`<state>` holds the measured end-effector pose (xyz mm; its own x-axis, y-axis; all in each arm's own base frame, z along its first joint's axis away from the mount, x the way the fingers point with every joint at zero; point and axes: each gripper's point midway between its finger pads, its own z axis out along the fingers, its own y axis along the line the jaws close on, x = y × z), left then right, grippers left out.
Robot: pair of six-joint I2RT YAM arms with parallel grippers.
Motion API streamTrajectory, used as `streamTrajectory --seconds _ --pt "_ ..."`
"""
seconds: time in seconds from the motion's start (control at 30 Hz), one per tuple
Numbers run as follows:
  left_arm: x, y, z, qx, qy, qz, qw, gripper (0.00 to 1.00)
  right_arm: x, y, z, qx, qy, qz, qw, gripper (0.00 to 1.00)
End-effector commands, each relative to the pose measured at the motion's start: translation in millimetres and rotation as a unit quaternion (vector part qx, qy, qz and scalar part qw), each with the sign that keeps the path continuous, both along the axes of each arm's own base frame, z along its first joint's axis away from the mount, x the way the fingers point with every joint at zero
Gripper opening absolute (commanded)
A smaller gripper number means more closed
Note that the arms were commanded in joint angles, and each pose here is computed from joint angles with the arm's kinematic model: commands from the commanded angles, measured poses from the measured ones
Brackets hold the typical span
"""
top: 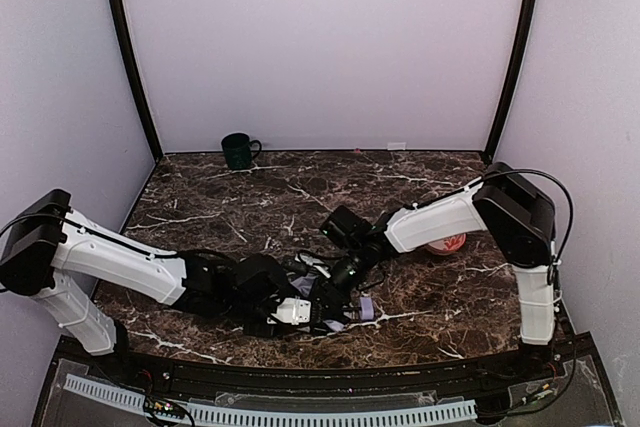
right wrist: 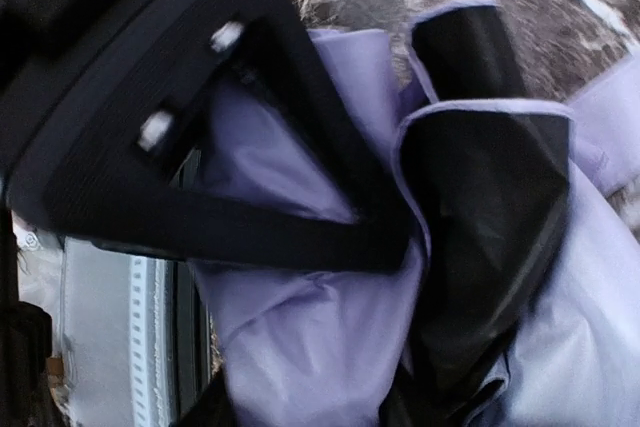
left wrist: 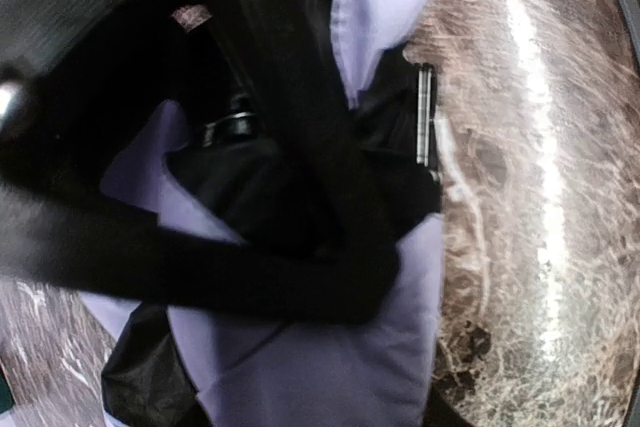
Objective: Put away the umbrella
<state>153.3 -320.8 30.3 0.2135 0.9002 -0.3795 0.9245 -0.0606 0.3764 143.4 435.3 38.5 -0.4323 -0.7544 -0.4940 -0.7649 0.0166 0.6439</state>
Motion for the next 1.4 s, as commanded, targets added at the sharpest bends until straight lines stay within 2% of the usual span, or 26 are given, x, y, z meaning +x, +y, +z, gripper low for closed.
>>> streamTrajectory --seconds 0.0,0.13,0.2,0.33,0.43,0.53,0.63,0.77,0.87,0.97,1.1,1.2,1.3,1.37 --pt "-36.6 25.5 -29.3 0.065 0.102 -0.006 0.993 0.24 32.4 -28.4 -9.5 -0.06 0.022 -0.104 0.992 0.45" --pt "-59.7 39.6 -41.4 0.096 0.165 -0.013 0.981 0.2 67.0 -47.4 35.2 0.003 0.004 -0.177 0.984 0.63" --pt "-67.2 44.7 -46.7 0.111 0.19 -0.009 0.975 0.17 82.9 -59.0 61.7 0.043 -0.007 -0.212 0.976 0.68" --pt "-79.9 48.1 -51.7 0.134 0.264 0.015 0.955 0.14 97.4 -84.3 88.5 0.037 -0.096 -0.264 0.959 0.67" --pt "-82.0 47.3 -54.7 0.145 0.327 0.045 0.933 0.11 101.1 -102.0 125.0 0.075 -0.172 -0.31 0.932 0.65" --pt "-85.0 45.4 -54.2 0.156 0.379 0.063 0.91 0.11 72.9 -105.5 165.6 0.144 -0.26 -0.304 0.905 0.64" --pt "-85.8 39.6 -50.8 0.153 0.42 0.073 0.891 0.1 37.5 -102.4 181.5 0.162 -0.368 -0.273 0.874 0.62" --pt "-81.9 40.5 -53.5 0.159 0.455 0.096 0.871 0.1 1.0 -91.4 182.0 0.164 -0.449 -0.238 0.845 0.58" --pt "-75.8 40.8 -56.3 0.161 0.473 0.117 0.858 0.09 -46.9 -62.8 173.4 0.163 -0.529 -0.151 0.819 0.57" --pt "-71.3 39.3 -58.1 0.153 0.486 0.126 0.851 0.08 -70.7 -35.9 140.7 0.114 -0.566 -0.066 0.814 0.58" --pt "-74.6 37.2 -55.8 0.149 0.508 0.124 0.839 0.06 -66.9 -23.4 89.5 0.026 -0.595 -0.006 0.803 0.64" --pt "-77.1 37.3 -55.9 0.148 0.514 0.122 0.836 0.05 -56.9 -22.9 62.7 0.008 -0.627 0.015 0.779 0.72" --pt "-77.0 40.8 -59.6 0.157 0.513 0.128 0.834 0.04 -22.5 -29.8 33.1 -0.07 -0.653 -0.003 0.754 0.75" --pt "-76.9 40.7 -60.6 0.157 0.515 0.131 0.832 0.04 -11.8 -34.5 15.7 -0.106 -0.644 0.003 0.758 0.76"
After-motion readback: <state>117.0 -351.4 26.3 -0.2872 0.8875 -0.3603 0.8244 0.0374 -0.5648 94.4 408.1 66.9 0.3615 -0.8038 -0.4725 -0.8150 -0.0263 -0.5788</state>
